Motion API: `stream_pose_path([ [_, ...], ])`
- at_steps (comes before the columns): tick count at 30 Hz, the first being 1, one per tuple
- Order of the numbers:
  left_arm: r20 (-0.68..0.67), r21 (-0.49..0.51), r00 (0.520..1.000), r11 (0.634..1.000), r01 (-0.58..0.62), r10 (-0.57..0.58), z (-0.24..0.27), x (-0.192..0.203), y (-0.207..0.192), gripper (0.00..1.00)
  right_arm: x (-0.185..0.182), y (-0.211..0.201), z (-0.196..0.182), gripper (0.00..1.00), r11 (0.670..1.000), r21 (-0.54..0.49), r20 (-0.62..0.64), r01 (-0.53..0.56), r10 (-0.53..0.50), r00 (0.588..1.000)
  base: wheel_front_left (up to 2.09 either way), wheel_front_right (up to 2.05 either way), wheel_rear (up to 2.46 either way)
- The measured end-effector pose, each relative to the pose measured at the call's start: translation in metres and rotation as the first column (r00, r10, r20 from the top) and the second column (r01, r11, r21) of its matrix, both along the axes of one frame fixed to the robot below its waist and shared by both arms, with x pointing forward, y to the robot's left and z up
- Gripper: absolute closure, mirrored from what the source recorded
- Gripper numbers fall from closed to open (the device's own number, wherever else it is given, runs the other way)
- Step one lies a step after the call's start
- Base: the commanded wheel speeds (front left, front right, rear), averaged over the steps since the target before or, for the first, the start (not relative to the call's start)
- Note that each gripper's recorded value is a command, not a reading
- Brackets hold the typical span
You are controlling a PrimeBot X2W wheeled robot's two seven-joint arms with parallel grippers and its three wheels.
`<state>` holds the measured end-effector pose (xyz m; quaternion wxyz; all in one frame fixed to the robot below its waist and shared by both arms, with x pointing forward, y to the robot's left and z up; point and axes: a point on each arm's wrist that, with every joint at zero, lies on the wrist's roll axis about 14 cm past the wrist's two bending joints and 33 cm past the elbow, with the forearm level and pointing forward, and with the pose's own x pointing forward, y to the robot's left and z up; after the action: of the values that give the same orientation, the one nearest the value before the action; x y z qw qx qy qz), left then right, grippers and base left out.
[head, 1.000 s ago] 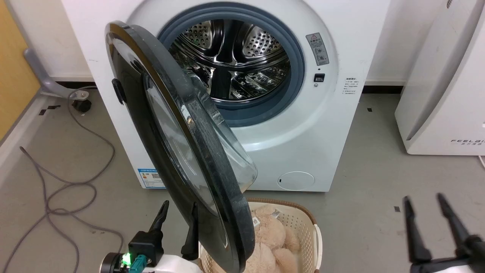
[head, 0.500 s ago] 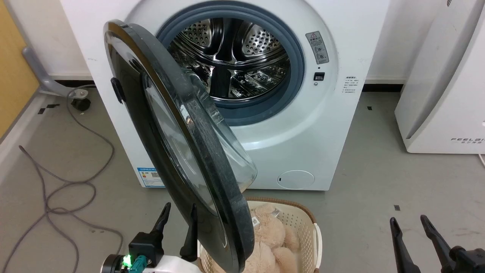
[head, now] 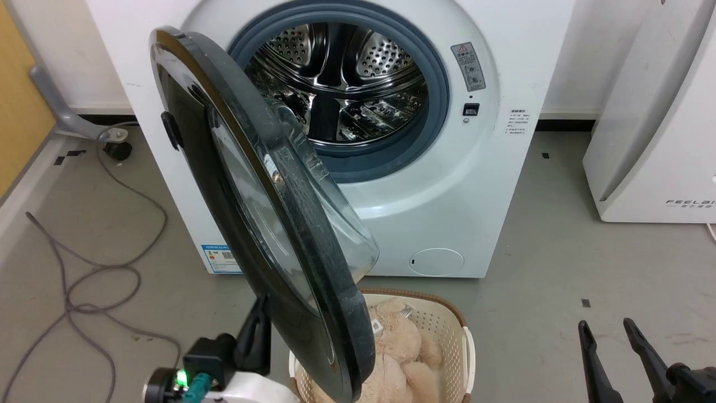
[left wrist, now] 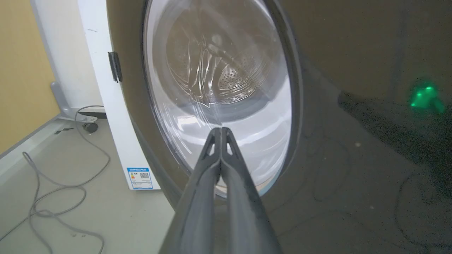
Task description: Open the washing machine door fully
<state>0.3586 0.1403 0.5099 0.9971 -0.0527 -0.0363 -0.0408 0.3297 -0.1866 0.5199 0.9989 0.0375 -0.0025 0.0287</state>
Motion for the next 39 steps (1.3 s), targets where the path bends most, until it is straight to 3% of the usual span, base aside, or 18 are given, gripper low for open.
stream_pose_path([
  [5,0.092,-0.035,0.996,0.999,-0.008,0.011,0.032,0.003,0.005,1.00,0.001,0.001,-0.001,0.00,1.000,0.002,-0.004,-0.002,0.002,1.000,0.00,0.00,0.00],
  [10,0.284,-0.057,0.958,0.998,-0.027,0.042,0.095,0.001,0.012,1.00,0.002,0.001,-0.001,0.00,1.000,0.014,-0.001,-0.002,0.002,1.000,0.00,0.00,0.00],
  [16,0.516,-0.089,0.856,0.996,0.010,0.038,0.172,-0.021,0.008,1.00,0.002,0.002,-0.003,0.00,1.000,0.019,-0.007,-0.006,0.006,1.000,0.00,0.00,0.00],
  [22,0.683,-0.103,0.729,0.984,0.145,-0.036,0.230,-0.053,-0.014,1.00,0.002,0.001,-0.006,0.00,1.000,0.021,-0.014,-0.003,0.003,1.000,0.00,0.00,0.00],
  [29,0.740,-0.087,0.644,0.923,0.374,-0.191,0.249,-0.081,-0.059,1.00,0.001,-0.001,-0.009,0.00,1.000,0.027,-0.018,0.004,-0.004,1.000,0.00,0.00,0.00],
  [34,0.643,-0.098,0.689,0.857,0.506,-0.334,0.224,-0.081,-0.097,1.00,0.001,-0.001,-0.010,0.00,1.000,0.030,-0.021,0.005,-0.004,1.000,0.00,0.00,0.00],
  [39,0.422,-0.130,0.748,0.782,0.609,-0.512,0.166,-0.078,-0.143,1.00,0.002,-0.001,-0.013,0.00,0.999,0.032,-0.033,0.005,-0.004,0.999,0.00,0.00,0.00],
])
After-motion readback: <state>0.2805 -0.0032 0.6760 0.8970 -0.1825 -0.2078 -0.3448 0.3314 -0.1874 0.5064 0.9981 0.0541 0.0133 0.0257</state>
